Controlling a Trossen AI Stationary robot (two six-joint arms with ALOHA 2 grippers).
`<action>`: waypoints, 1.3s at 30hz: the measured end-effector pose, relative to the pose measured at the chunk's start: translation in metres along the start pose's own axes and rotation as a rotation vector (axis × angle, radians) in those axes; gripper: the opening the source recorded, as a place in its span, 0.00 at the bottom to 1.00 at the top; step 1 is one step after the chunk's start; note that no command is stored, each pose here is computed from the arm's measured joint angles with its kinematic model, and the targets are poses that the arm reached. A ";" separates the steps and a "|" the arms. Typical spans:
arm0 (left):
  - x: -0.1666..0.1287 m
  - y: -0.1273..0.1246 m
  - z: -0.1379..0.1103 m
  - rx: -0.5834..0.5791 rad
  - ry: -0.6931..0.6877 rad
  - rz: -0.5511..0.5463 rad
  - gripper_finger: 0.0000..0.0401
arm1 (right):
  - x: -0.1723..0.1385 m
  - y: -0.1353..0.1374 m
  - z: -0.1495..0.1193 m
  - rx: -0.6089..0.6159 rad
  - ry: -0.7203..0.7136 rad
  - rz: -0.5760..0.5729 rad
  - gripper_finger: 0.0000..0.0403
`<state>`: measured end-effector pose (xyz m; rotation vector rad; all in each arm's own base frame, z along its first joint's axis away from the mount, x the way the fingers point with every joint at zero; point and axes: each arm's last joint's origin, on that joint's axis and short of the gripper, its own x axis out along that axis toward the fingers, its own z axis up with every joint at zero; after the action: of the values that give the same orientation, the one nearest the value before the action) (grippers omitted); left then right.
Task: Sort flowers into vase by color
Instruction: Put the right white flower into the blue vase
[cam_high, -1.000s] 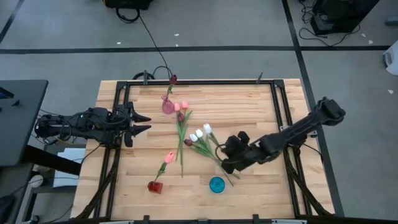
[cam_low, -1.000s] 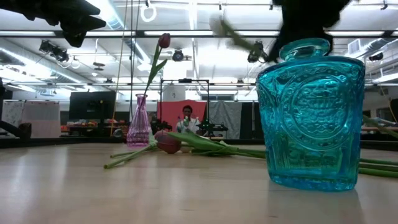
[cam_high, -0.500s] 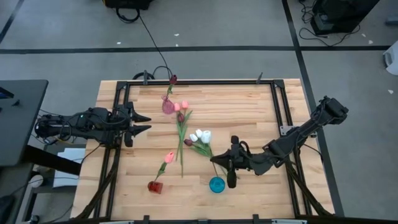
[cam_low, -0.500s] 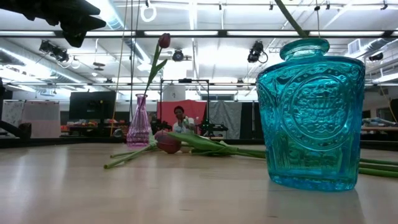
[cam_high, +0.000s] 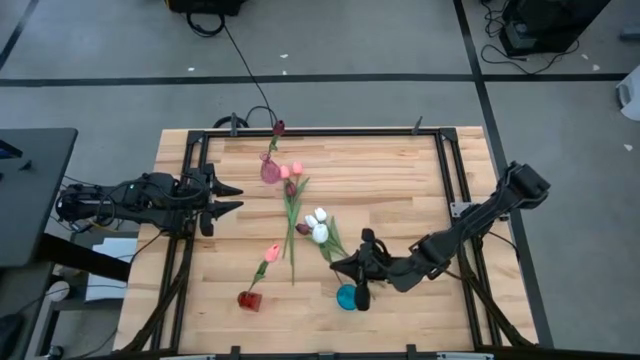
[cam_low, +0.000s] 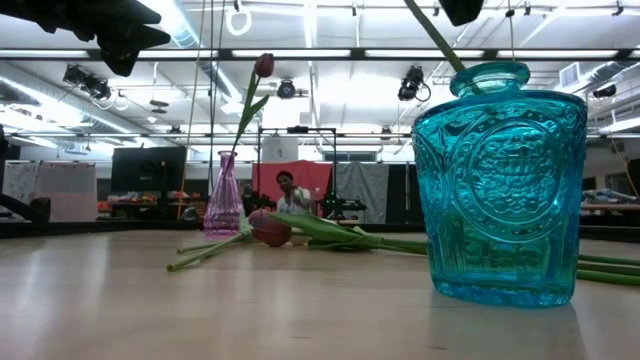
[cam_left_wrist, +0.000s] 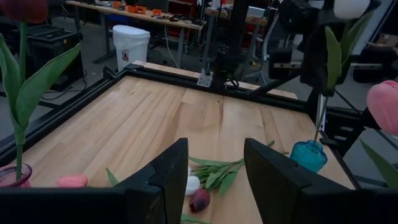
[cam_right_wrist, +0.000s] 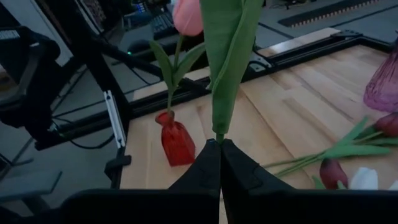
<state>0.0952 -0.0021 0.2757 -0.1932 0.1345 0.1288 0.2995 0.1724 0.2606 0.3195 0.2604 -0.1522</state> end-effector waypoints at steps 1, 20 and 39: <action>0.000 0.000 0.000 0.000 0.000 0.000 0.41 | 0.000 0.000 -0.001 0.000 0.003 -0.001 0.02; 0.000 0.000 0.000 0.000 0.000 0.000 0.41 | -0.028 0.009 -0.029 -0.092 0.238 0.024 0.18; 0.000 0.000 0.000 0.000 0.000 0.000 0.41 | -0.059 -0.012 -0.024 0.096 0.446 -0.089 0.36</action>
<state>0.0952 -0.0021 0.2757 -0.1936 0.1343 0.1289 0.2356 0.1752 0.2517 0.4361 0.7114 -0.1809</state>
